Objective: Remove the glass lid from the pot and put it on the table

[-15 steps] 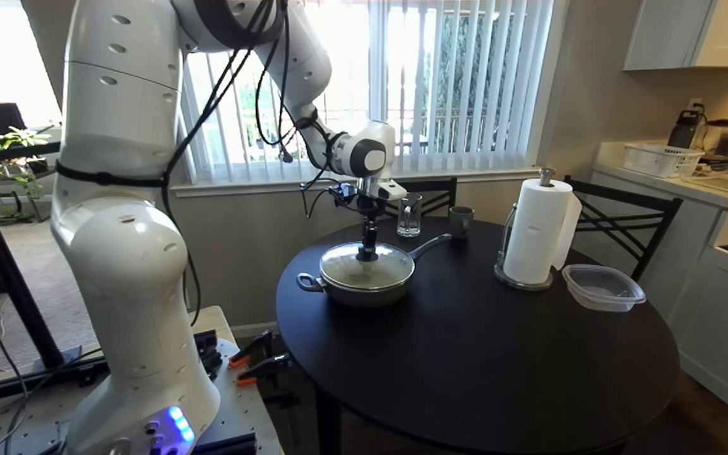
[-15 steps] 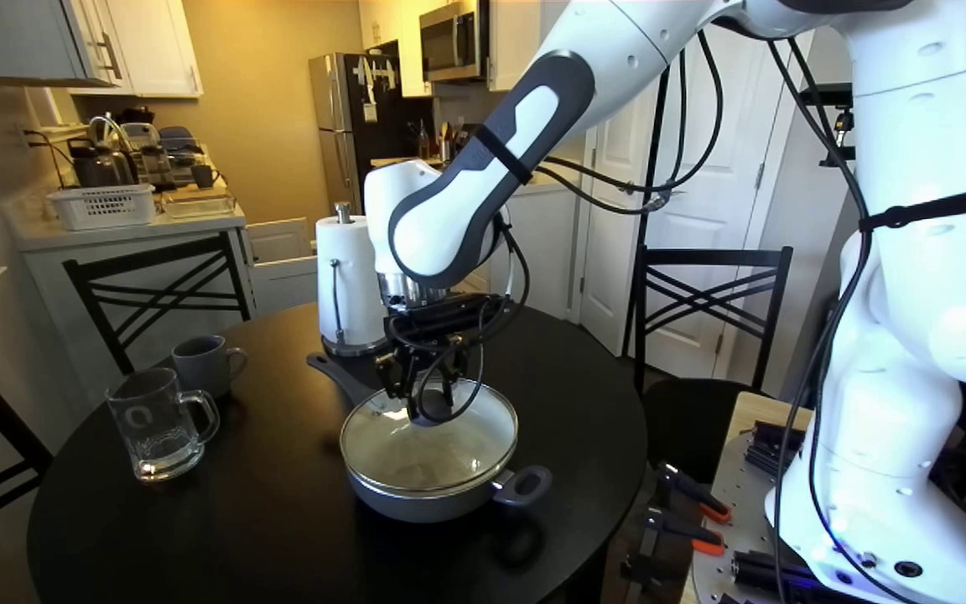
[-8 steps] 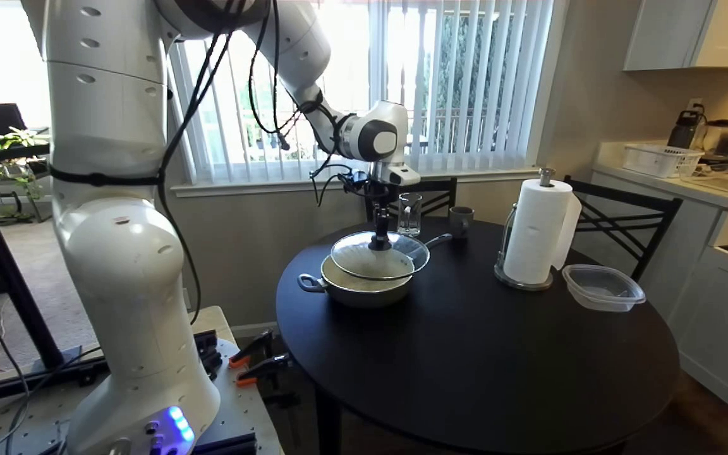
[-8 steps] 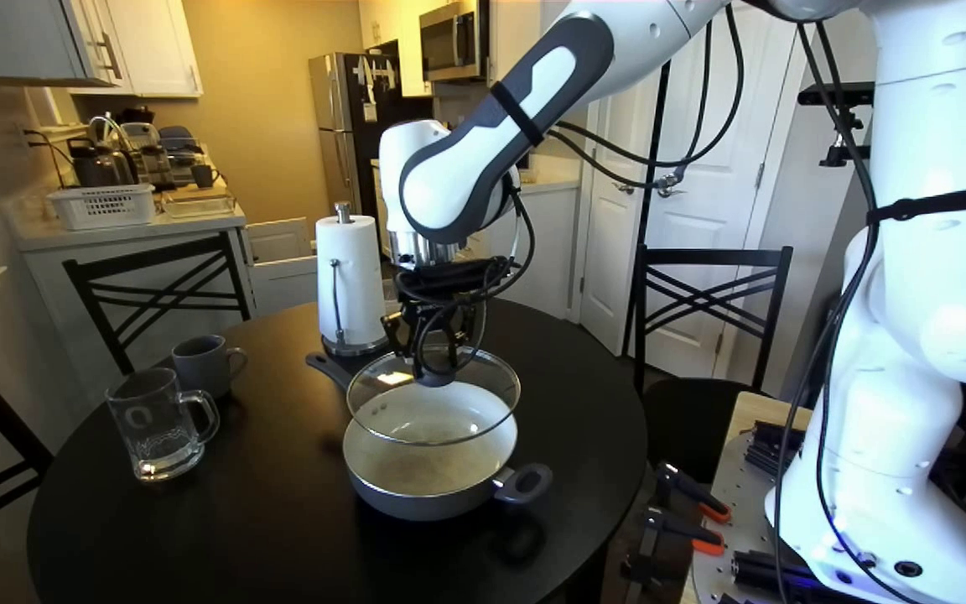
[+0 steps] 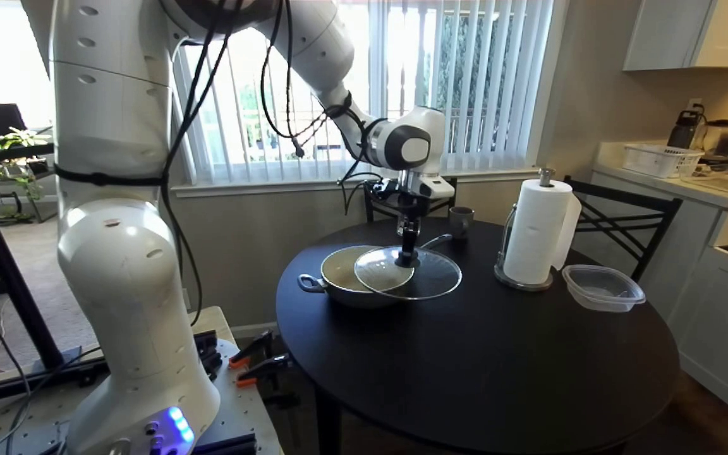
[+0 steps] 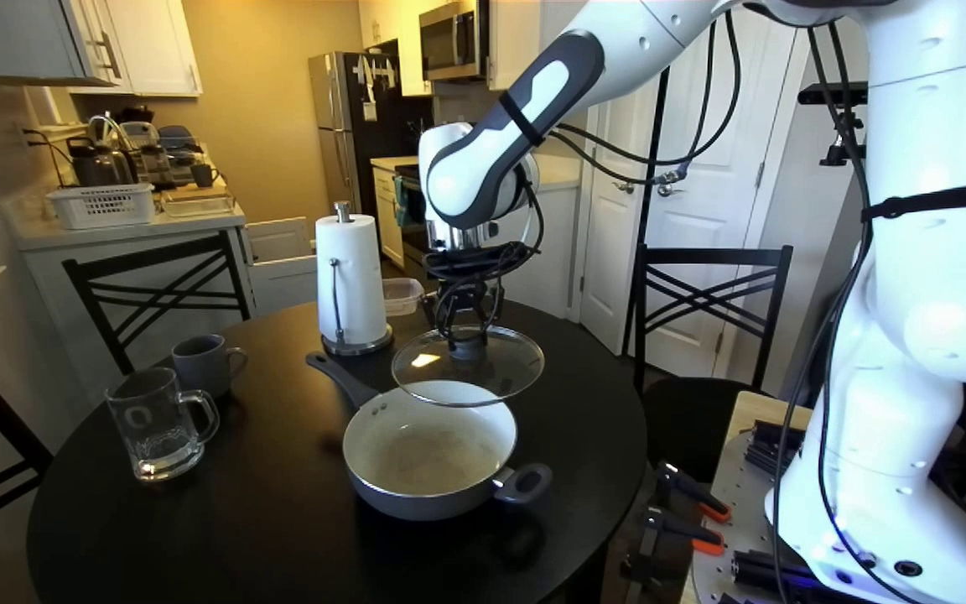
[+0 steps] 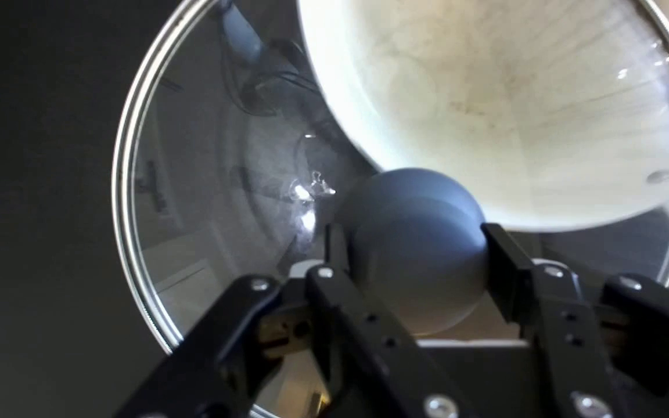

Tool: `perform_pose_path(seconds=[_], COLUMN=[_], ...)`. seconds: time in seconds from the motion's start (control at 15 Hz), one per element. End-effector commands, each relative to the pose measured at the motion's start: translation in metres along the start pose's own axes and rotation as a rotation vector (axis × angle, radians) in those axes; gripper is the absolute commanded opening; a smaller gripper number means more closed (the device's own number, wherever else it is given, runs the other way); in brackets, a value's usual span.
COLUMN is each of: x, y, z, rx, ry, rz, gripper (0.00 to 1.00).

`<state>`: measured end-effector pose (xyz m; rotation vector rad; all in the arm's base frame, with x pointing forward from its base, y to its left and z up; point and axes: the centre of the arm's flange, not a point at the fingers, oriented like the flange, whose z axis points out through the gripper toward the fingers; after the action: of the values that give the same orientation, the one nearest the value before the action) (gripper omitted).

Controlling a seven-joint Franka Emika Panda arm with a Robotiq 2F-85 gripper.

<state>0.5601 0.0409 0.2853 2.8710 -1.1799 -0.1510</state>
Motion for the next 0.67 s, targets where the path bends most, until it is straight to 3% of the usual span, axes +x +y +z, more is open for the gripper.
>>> perform_pose_path(seconds=[0.0,0.33,0.6], x=[0.043,0.089,0.107], y=[0.03,0.087,0.117], z=[-0.011,0.0,0.03], rx=[0.009,0.001,-0.01], ry=[-0.003,-0.008,-0.028], rz=[0.121,0.258,0.315], gripper=[0.33,0.33,0.33])
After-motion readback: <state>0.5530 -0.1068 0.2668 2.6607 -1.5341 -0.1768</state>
